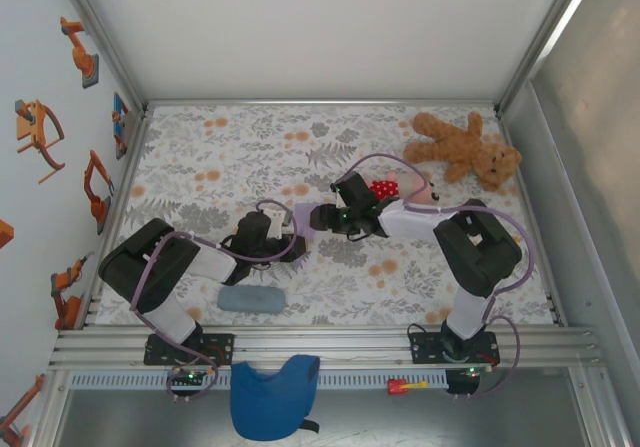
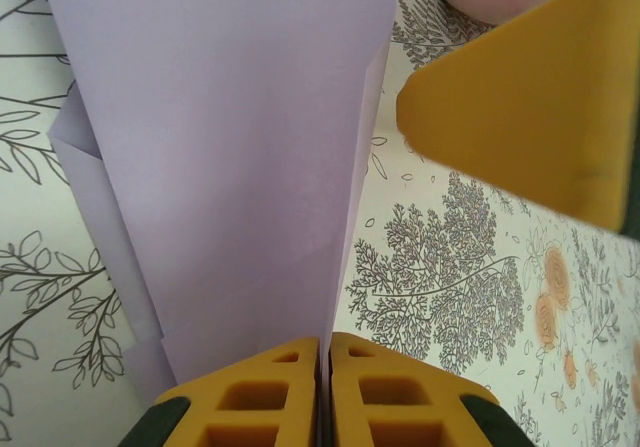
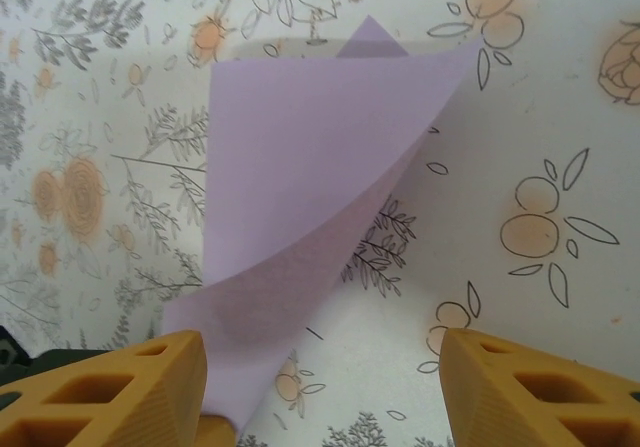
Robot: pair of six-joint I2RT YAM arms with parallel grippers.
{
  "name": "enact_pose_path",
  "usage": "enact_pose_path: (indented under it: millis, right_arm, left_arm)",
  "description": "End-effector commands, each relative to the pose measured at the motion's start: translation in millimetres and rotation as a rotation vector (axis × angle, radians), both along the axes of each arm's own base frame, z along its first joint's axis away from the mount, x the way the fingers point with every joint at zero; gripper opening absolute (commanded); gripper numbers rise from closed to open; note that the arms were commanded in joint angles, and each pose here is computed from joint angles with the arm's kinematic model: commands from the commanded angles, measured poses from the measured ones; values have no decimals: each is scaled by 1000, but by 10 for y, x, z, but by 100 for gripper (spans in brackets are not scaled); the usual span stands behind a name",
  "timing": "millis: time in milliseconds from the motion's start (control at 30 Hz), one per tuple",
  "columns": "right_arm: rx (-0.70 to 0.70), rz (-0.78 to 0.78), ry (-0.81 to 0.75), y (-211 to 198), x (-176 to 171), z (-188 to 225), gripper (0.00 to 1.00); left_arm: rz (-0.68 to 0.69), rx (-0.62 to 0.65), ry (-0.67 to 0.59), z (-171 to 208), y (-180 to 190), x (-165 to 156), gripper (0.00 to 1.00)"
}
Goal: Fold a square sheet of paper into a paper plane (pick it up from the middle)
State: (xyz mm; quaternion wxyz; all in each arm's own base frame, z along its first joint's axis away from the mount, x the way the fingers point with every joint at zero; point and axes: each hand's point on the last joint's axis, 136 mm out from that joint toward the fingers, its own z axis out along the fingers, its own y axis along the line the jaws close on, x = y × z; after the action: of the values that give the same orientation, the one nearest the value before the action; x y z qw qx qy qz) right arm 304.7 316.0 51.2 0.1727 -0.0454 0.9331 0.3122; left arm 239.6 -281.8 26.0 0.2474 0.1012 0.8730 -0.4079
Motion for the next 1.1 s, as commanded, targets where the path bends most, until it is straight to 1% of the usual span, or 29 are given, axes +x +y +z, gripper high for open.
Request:
enact_pose_path:
  millis: [0,167,267,367,433,533,667,800,933,1067]
  right_arm:
    - [87,-49,-49,38,73,316,62]
    - [132,-193,5,-147,148,373,62]
    - [113,-278,45,-307,142,349,62]
    - [97,-318,32,-418,114,389,62]
    - [100,-300,3,-430,101,430,62]
    - [110,-241,-14,-376,71,436,62]
    - [128,-206,-20,-334,42,356,62]
    - [116,-181,-37,-312,13,301,62]
    - [99,-170,-43,-293,-5,258,62]
    - [99,-160,-42,-261,-19,232,62]
  left_arm:
    - [-36,5,-24,14,10,-33,11]
    - [-84,39,-82,63,16,-51,11]
    - [-108,65,-137,85,22,-55,11]
    - [-128,92,-197,111,15,-51,11]
    - [-130,104,-216,116,21,-53,10]
    - [-104,91,-228,146,42,-40,10]
    - [-45,83,-197,114,100,-17,10]
    - [-13,28,-168,130,95,-35,10]
    - [-7,16,-141,97,77,-42,11]
    - [-15,11,-145,112,57,-39,11]
